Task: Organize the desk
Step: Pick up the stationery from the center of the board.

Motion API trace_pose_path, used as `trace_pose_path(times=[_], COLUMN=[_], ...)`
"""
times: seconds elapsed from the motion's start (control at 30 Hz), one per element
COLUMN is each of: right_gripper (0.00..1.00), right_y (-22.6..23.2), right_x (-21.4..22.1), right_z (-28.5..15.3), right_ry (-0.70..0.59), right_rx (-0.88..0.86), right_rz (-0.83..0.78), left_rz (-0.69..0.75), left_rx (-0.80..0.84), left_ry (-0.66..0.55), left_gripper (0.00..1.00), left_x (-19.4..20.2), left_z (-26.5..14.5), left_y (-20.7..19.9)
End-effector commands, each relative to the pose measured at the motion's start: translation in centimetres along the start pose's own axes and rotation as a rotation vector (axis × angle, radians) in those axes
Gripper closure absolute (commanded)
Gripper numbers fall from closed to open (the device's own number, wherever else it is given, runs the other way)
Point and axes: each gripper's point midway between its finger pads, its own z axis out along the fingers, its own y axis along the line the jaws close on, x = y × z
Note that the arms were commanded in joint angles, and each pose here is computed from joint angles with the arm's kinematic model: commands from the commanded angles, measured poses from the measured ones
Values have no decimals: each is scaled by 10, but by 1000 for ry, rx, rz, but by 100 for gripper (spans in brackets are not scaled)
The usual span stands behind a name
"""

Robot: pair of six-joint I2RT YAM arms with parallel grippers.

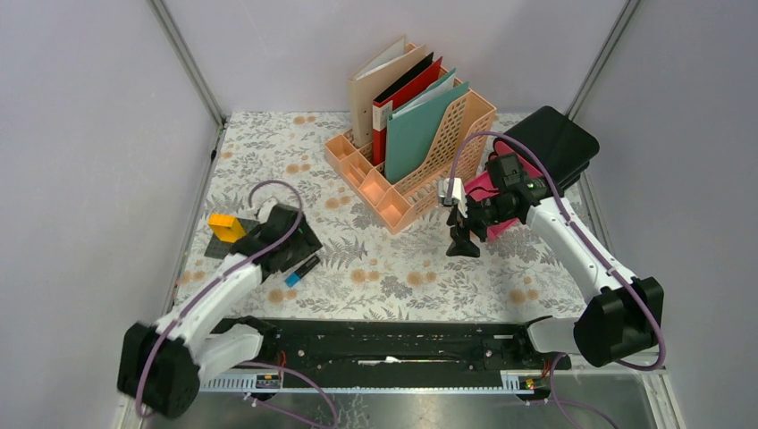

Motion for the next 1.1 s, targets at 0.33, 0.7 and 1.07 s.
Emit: trace_pose_path(times=[0.33, 0.7, 1.07], right_gripper=[13, 13, 13], right_y=[8, 8, 7], right_x=[-10, -10, -8], right_z=[-6, -6, -6], right_ry=[-46, -44, -35], right_rx=[-12, -11, -8], right_rz=[-36, -36, -38], left_rz=[-572, -524, -393], left_rx=[-119, -259, -229], left_ry=[51, -88, -10], left_gripper=[26, 20, 20], left_x=[45, 14, -1], left_z=[-1, 18, 52], left_y=[37, 53, 34])
